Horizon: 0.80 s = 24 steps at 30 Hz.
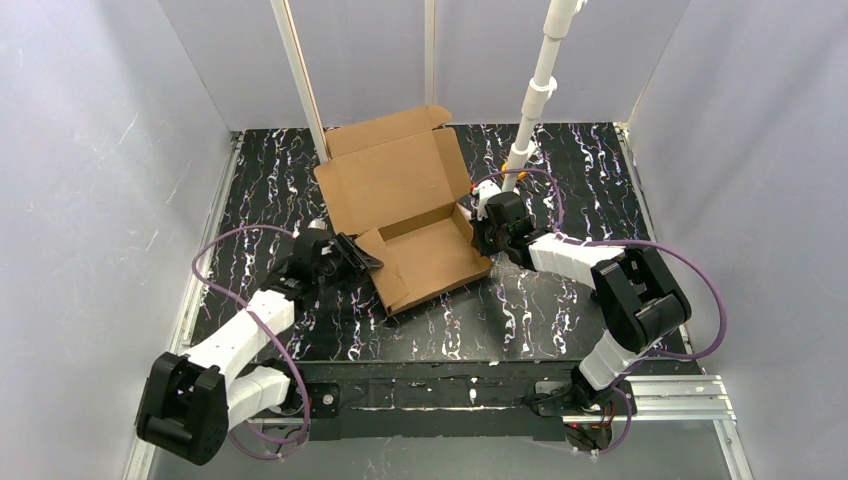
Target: Fold the paper box
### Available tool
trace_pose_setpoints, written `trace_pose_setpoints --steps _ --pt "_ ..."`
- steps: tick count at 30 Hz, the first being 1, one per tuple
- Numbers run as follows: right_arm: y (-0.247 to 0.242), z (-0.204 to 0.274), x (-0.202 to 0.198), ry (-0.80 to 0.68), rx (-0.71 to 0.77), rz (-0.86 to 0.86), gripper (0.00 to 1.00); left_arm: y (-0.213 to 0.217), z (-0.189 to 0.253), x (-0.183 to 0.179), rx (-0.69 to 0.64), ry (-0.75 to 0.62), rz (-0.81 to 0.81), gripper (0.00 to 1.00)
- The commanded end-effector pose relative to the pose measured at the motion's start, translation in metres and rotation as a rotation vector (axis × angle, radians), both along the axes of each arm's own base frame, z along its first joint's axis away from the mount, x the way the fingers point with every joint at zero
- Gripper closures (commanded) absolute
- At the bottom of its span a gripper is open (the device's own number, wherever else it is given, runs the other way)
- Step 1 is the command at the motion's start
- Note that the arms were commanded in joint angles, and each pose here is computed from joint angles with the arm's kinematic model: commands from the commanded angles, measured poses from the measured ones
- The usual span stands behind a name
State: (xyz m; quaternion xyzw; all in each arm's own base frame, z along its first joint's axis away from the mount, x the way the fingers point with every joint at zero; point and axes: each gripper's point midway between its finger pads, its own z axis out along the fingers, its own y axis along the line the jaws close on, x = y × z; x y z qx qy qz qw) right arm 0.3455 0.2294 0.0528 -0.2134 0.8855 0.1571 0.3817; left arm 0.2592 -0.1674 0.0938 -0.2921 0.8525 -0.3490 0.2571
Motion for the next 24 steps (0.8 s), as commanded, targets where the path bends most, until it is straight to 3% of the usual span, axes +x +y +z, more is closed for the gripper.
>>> trace_pose_setpoints --steps 1,10,14,19,24 --pt "0.004 -0.031 -0.025 0.12 -0.046 0.051 0.99 0.021 -0.019 -0.019 0.223 0.143 0.012 0.51" --pt "0.006 -0.029 -0.026 0.115 -0.046 0.057 0.99 0.026 -0.029 -0.025 0.511 0.259 -0.039 0.52" --pt "0.009 -0.028 -0.028 0.116 -0.039 0.07 0.99 0.023 -0.029 -0.02 0.567 0.264 -0.045 0.54" --pt "0.014 -0.023 -0.031 0.114 -0.024 0.089 0.99 0.028 -0.02 -0.013 0.733 0.26 -0.066 0.77" --pt "0.023 -0.013 -0.036 0.097 0.001 0.119 0.99 0.031 -0.031 -0.014 0.85 0.323 -0.099 0.77"
